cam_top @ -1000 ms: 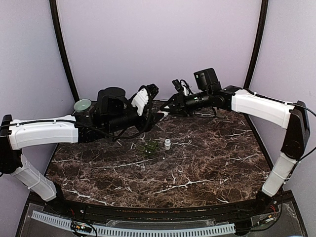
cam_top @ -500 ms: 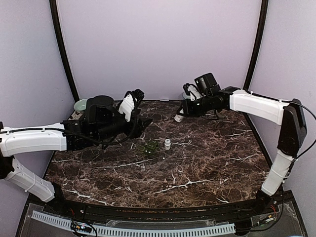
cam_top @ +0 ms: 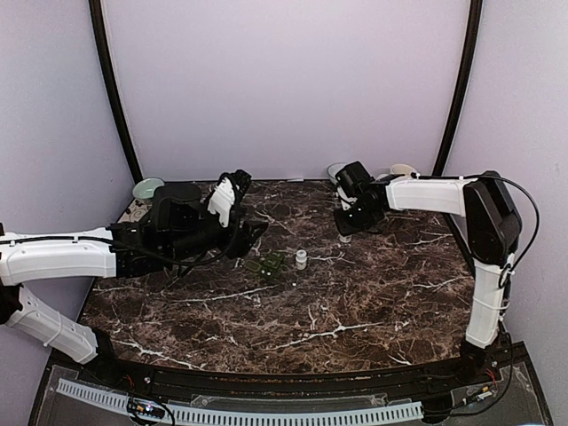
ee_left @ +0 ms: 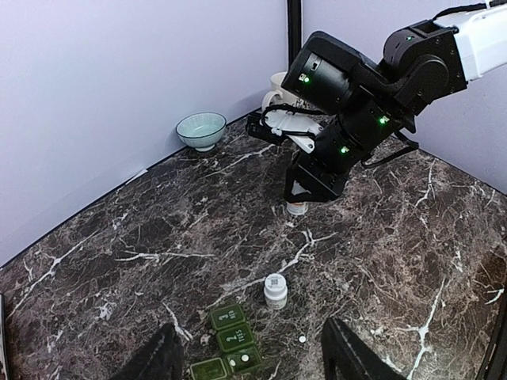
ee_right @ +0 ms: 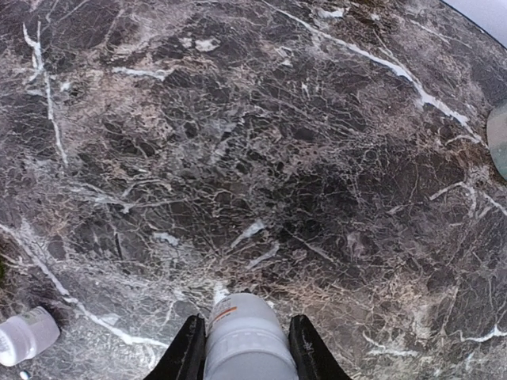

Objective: Sort the pills into containers
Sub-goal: Place the pill bottle at the center of the board.

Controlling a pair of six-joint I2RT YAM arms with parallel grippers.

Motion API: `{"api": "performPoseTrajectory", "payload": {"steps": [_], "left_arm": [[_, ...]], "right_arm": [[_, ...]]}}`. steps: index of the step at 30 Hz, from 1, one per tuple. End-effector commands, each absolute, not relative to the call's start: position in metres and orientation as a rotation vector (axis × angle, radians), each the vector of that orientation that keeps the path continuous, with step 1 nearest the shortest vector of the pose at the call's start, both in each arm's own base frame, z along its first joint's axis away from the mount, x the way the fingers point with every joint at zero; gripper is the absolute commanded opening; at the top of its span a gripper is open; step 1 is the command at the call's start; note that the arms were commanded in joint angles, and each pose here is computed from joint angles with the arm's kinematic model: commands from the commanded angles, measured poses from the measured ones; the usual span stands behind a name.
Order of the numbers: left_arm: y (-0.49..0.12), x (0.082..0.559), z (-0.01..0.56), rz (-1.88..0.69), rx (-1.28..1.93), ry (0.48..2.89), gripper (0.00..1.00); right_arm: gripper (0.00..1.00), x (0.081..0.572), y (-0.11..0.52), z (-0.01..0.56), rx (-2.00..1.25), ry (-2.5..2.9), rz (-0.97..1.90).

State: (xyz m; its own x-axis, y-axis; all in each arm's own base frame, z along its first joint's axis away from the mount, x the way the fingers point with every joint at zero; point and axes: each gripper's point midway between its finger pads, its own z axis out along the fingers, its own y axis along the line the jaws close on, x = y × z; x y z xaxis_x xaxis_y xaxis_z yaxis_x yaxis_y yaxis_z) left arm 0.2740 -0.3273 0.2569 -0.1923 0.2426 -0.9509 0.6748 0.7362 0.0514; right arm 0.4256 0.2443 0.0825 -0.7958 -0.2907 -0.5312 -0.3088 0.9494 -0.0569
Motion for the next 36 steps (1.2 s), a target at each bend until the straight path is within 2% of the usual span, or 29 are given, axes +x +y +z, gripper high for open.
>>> {"api": "performPoseTrajectory", "payload": {"steps": [1,8,30,36], "left_arm": [[-0.318,0.268,0.261,-0.483,0.675,1.770,0.61],[-0.315,0.267,0.257,-0.489,0.661,1.785,0.61],[-0.321,0.271,0.256,-0.473,0.675,1.778,0.62],[-0.322,0.272,0.256,-0.470,0.679,1.778,0.62]], "right_arm": [[0.00,0.438,0.234,0.085,-0.410,2.501,-0.046],[0.03,0.437,0.230,0.064,-0.392,2.520,-0.064],[0.41,0.427,0.226,0.046,-0.342,2.567,0.012],[0.47,0.429,0.226,0.055,-0.336,2.553,0.017]]}}
